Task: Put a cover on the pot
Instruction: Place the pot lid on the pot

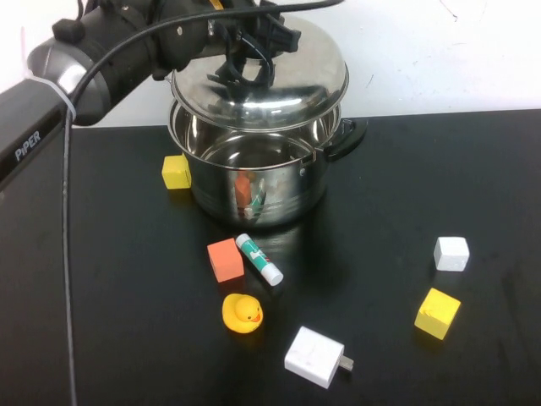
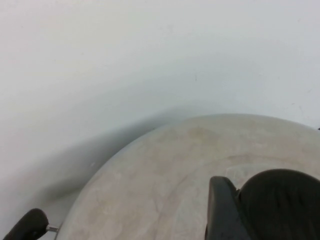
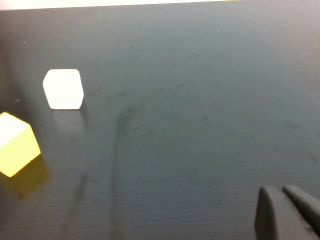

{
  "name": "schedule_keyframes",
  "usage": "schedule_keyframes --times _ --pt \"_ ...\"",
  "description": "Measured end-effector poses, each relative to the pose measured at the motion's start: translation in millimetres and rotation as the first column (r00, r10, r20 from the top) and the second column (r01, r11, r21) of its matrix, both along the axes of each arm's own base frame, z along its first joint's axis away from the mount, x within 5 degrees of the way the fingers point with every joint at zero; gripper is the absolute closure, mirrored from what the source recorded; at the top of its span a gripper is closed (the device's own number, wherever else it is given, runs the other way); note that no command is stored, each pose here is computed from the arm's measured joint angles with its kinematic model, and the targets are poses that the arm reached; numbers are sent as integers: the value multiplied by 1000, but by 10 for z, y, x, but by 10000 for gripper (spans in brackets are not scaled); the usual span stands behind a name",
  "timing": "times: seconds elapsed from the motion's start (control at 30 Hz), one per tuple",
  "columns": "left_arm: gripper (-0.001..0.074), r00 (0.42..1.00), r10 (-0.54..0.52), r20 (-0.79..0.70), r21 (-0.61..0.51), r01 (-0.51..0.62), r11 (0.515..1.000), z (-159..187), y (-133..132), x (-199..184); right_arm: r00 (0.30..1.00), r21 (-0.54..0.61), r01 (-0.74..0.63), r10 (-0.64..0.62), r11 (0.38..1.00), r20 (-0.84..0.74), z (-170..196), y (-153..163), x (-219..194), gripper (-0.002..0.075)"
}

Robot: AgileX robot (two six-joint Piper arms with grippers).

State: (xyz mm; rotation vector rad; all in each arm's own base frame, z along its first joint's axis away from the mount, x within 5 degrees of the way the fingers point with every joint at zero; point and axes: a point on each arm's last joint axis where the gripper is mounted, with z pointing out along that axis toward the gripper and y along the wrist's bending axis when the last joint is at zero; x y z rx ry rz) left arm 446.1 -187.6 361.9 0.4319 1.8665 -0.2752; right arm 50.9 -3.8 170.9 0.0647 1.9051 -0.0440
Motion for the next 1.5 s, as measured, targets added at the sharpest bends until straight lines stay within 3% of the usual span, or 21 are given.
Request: schedule_keyframes --times 0.43,1.5 --pt "409 1000 16 -4 19 -16 1000 -402 15 12 1000 0 0 0 1000 0 0 0 0 728" --pt "409 997 75 26 -73 -73 995 -616 112 63 1000 0 0 0 1000 0 0 0 0 728"
